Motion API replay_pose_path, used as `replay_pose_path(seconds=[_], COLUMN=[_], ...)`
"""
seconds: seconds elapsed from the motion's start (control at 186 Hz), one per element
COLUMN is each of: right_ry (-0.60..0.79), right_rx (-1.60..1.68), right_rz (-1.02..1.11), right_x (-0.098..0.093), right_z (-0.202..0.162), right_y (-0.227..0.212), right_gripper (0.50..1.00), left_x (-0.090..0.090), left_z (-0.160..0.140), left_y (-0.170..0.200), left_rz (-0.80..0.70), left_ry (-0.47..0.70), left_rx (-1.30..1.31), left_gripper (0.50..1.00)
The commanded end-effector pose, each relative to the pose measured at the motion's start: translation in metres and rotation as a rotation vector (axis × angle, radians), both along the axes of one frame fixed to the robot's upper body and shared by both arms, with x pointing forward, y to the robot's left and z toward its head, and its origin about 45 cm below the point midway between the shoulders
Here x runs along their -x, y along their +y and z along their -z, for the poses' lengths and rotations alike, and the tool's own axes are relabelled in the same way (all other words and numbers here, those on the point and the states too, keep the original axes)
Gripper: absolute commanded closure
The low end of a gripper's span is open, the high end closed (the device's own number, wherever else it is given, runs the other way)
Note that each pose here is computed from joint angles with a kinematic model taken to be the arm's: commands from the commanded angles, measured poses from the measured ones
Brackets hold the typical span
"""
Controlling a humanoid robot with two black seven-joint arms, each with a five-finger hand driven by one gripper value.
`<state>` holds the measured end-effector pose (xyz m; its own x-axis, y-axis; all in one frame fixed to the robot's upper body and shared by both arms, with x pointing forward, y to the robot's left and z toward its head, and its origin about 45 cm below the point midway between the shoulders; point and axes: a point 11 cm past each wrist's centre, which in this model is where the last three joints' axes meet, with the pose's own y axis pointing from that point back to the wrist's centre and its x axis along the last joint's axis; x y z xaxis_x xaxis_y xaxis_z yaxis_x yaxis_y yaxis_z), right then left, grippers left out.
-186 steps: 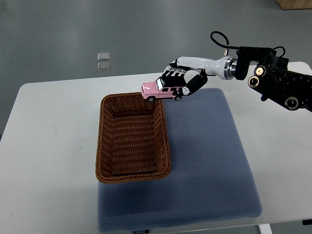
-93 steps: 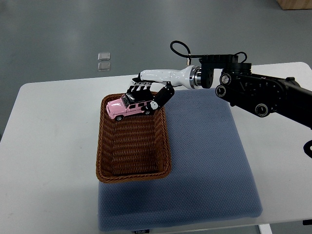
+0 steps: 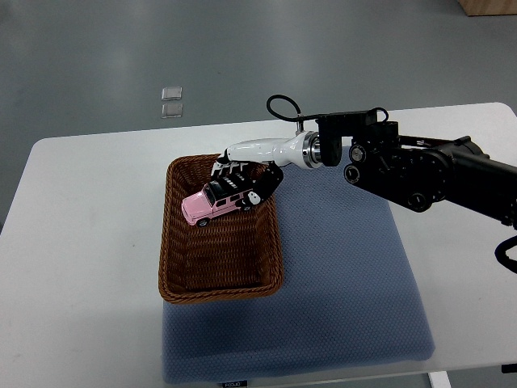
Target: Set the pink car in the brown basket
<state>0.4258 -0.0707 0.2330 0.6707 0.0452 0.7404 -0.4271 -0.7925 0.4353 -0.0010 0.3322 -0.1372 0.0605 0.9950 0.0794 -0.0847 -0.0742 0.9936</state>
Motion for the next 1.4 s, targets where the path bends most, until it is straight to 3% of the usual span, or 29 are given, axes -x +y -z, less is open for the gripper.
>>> replay_pose_path(seconds=[0.0, 0.092, 0.237, 0.441, 0.705, 1.265, 1.394], right_ry=[0.012, 0.014, 0.003, -0.012, 0.156, 0.876, 0.966], right_rx=[0.007, 0.022, 0.004, -0.065, -0.306, -1.111, -1.257], right_rz=[-0.006, -0.017, 0.002, 0.068, 0.342, 0.932, 1.022], right_x=[0.003, 0.006, 0.002, -0.009, -0.035, -0.054, -0.050], right_z=[0.006, 0.010, 0.007, -0.005, -0.018, 0.010, 0.025], right_y=[0.002, 0.003, 0.000, -0.011, -0.058, -0.153, -0.178], right_gripper=[0.904, 0.834, 0.634, 0.621, 0.624, 0.621, 0.621], left_x=[0.000, 0.000, 0.000, 0.000, 0.000, 0.000, 0.000], left_z=[0.000, 0.000, 0.000, 0.000, 0.000, 0.000, 0.000], left_y=[0.000, 0.000, 0.000, 0.000, 0.000, 0.000, 0.000], left_rz=[0.000, 0.000, 0.000, 0.000, 0.000, 0.000, 0.000], left_ry=[0.000, 0.000, 0.000, 0.000, 0.000, 0.000, 0.000], left_rx=[0.001, 0.001, 0.001, 0.001, 0.001, 0.001, -0.001], left_gripper=[0.500, 0.500, 0.500, 0.500, 0.500, 0.500, 0.500])
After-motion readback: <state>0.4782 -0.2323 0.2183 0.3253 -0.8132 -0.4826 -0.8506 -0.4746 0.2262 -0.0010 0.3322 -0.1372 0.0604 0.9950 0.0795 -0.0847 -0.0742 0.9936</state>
